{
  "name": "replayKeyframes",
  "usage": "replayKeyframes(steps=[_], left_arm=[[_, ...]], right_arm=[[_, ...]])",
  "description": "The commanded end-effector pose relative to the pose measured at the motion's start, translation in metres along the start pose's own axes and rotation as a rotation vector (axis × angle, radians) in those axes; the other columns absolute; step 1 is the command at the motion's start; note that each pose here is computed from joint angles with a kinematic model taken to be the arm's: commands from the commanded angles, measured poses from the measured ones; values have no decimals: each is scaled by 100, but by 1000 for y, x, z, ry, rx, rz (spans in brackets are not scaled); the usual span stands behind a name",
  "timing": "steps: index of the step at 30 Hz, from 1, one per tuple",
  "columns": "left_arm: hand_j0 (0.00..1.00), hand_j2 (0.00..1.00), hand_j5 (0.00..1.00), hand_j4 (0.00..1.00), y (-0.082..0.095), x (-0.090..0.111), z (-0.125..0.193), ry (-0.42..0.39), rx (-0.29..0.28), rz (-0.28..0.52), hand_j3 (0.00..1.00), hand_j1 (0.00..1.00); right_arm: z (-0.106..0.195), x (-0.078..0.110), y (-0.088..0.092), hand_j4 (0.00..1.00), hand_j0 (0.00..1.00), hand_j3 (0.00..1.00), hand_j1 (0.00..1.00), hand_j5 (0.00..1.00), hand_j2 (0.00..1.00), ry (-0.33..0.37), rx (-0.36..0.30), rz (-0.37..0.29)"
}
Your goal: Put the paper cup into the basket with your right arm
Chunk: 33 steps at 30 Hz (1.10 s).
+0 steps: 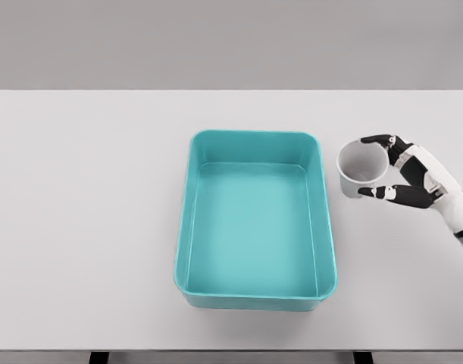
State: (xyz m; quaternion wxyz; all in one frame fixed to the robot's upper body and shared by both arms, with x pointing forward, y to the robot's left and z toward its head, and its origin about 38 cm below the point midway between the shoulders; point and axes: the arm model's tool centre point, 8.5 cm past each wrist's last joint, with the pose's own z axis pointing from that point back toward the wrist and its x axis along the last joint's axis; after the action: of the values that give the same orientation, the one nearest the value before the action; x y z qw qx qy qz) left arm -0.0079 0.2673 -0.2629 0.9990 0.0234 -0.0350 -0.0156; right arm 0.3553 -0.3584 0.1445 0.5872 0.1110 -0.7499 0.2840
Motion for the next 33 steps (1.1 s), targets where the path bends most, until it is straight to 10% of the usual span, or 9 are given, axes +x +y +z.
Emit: replayKeyframes(steps=[1, 13, 28, 33], left_arm=[[100, 100, 100, 100, 0, 0, 0, 0, 0, 1, 100, 100], [100, 100, 100, 100, 0, 0, 0, 0, 0, 1, 100, 100], [100, 100, 100, 100, 0, 0, 0, 0, 0, -1, 100, 100], [100, 100, 100, 100, 0, 0, 0, 0, 0, 1, 100, 100]], right_arm=[[-1, 2, 1, 71, 71, 71, 71, 71, 71, -7, 2, -2], [-28, 31, -7, 71, 71, 71, 71, 71, 71, -98, 27, 51], [-89, 57, 32, 72, 72, 72, 72, 72, 72, -225, 217, 206], [-97, 66, 34, 92, 92, 92, 92, 92, 92, -244, 264, 296]])
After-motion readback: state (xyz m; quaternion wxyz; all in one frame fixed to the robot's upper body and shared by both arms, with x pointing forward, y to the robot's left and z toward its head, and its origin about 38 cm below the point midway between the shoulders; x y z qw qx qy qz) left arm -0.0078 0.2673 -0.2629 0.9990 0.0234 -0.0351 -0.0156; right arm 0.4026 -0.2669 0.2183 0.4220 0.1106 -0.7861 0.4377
